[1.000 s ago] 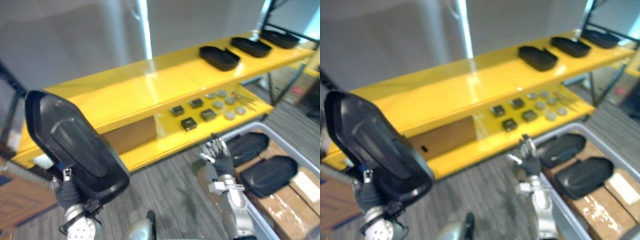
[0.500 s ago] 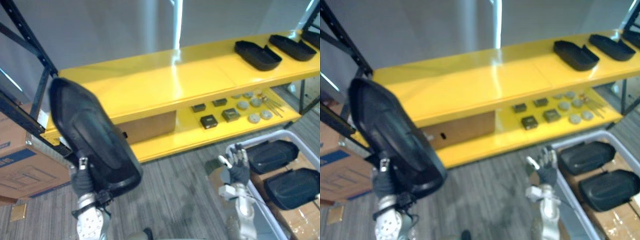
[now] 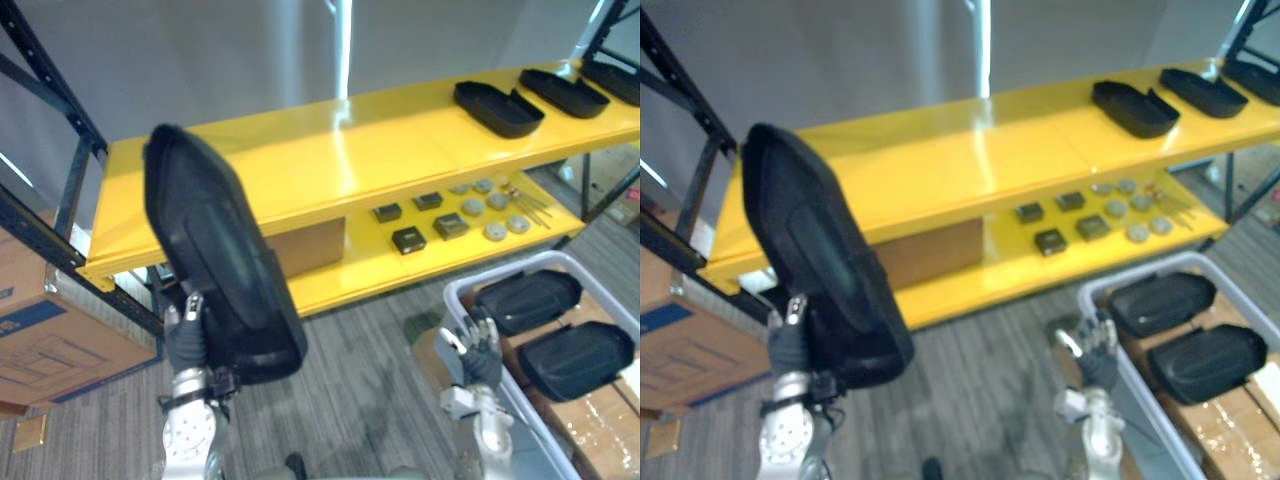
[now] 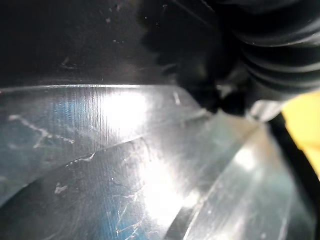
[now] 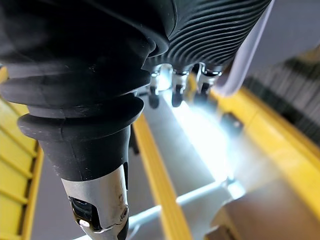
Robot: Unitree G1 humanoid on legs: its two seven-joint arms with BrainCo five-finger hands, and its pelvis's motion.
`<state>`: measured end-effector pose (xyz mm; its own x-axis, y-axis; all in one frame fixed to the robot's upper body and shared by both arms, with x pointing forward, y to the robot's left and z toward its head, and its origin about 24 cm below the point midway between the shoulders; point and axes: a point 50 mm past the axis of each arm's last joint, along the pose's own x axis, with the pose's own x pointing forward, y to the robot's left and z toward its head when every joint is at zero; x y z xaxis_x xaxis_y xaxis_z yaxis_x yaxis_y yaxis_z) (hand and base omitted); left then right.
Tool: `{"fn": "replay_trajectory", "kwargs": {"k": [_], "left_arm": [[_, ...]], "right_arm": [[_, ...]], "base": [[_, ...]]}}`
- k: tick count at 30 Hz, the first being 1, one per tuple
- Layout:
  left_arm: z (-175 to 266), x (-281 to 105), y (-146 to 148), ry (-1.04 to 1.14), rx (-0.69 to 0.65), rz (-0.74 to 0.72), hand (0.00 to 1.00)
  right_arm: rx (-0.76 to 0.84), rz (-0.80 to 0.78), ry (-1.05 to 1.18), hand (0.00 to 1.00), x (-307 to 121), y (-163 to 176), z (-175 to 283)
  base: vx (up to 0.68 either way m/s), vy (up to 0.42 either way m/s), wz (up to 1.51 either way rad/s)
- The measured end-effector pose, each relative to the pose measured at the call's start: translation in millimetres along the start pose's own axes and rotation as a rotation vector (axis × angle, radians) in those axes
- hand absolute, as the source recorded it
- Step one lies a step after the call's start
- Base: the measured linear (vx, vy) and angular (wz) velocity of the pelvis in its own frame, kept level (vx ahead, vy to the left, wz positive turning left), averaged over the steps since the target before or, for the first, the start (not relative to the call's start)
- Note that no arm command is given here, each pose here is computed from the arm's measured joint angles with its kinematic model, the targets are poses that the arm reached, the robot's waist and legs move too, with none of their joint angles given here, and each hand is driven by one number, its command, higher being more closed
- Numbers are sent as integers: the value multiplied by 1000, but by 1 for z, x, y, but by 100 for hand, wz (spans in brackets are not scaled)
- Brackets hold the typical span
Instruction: Walk over and take plastic housings, then place them on the shelf
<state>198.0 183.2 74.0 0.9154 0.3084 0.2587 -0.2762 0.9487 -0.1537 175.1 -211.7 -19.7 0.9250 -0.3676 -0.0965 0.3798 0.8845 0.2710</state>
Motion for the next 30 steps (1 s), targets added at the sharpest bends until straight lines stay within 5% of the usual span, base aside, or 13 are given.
{"fn": "replay_trajectory", "kwargs": {"k": [13, 30], "left_arm": [[-3, 3, -19, 3, -47, -42, 100], [-2, 2, -36, 9, -111, -160, 100]], "right_arm": [[-50, -34, -117, 0, 6, -20, 30], [-15, 39, 26, 0, -12, -3, -4]], "base": [[16, -80, 19], [-38, 9, -4]]}}
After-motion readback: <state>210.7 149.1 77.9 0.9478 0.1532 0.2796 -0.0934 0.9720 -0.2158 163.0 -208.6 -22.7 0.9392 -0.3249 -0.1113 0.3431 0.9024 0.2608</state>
